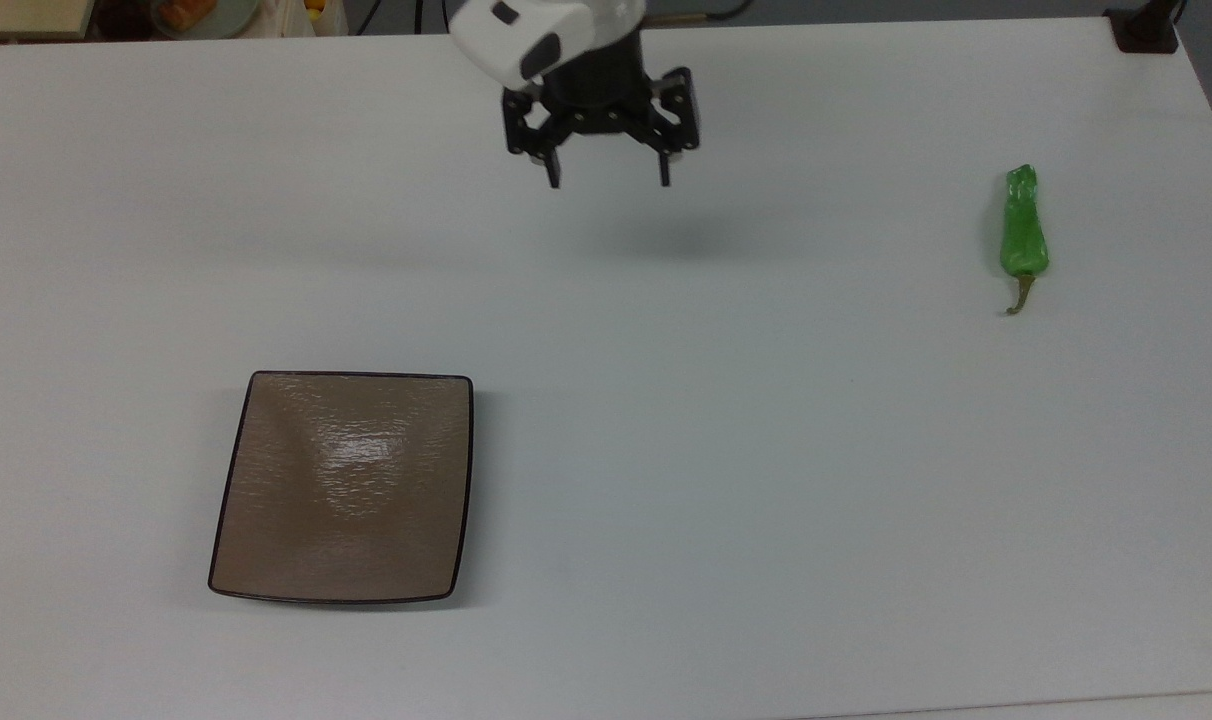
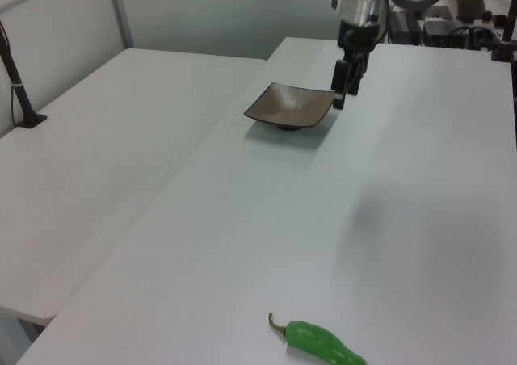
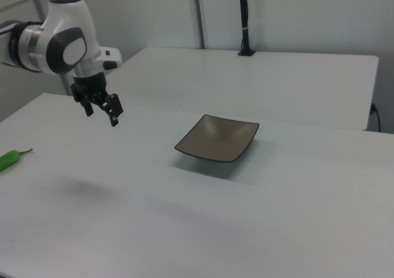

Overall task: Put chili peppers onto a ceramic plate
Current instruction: 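Move the open gripper over to the green chili pepper, then lower the gripper onto the chili pepper and close on its stem end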

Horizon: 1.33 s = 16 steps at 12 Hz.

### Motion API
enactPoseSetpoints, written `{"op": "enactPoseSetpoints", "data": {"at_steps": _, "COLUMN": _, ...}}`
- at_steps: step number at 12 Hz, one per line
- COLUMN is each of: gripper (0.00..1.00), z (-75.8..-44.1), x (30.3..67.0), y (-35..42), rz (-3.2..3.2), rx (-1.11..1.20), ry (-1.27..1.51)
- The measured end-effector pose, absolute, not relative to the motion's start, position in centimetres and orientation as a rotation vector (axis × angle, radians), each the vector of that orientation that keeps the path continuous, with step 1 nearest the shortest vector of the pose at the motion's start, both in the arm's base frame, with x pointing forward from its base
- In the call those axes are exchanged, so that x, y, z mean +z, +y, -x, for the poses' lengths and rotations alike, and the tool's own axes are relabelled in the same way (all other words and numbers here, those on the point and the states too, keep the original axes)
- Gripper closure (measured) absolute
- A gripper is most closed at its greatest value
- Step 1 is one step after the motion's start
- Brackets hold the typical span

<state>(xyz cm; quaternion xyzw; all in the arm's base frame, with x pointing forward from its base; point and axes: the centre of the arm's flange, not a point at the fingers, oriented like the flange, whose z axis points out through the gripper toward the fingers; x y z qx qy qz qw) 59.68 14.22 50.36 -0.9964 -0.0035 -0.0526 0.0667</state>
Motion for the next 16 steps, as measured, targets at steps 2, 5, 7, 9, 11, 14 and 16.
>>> {"op": "enactPoseSetpoints", "data": {"at_steps": 2, "gripper": 0.00, "z": -59.7, "x": 49.1, "y": 18.7, "rz": 2.974, "rx": -0.182, "ry": -0.047}}
{"op": "enactPoseSetpoints", "data": {"at_steps": 5, "gripper": 0.00, "z": -58.7, "x": 49.8, "y": 24.8, "rz": 2.906, "rx": -0.275, "ry": -0.015}}
{"op": "enactPoseSetpoints", "data": {"at_steps": 7, "gripper": 0.00, "z": -58.3, "x": 49.8, "y": 29.1, "rz": 2.848, "rx": -0.326, "ry": 0.036}}
{"op": "enactPoseSetpoints", "data": {"at_steps": 9, "gripper": 0.00, "z": -58.6, "x": 48.6, "y": 32.1, "rz": 2.810, "rx": -0.321, "ry": 0.090}}
{"op": "enactPoseSetpoints", "data": {"at_steps": 11, "gripper": 0.00, "z": -58.5, "x": 46.8, "y": 34.9, "rz": 2.781, "rx": -0.302, "ry": 0.135}}
{"op": "enactPoseSetpoints", "data": {"at_steps": 14, "gripper": 0.00, "z": -56.0, "x": 43.8, "y": 40.5, "rz": 2.780, "rx": -0.226, "ry": 0.106}}
{"op": "enactPoseSetpoints", "data": {"at_steps": 16, "gripper": 0.00, "z": -53.5, "x": 42.4, "y": 44.1, "rz": 2.802, "rx": -0.192, "ry": 0.065}}
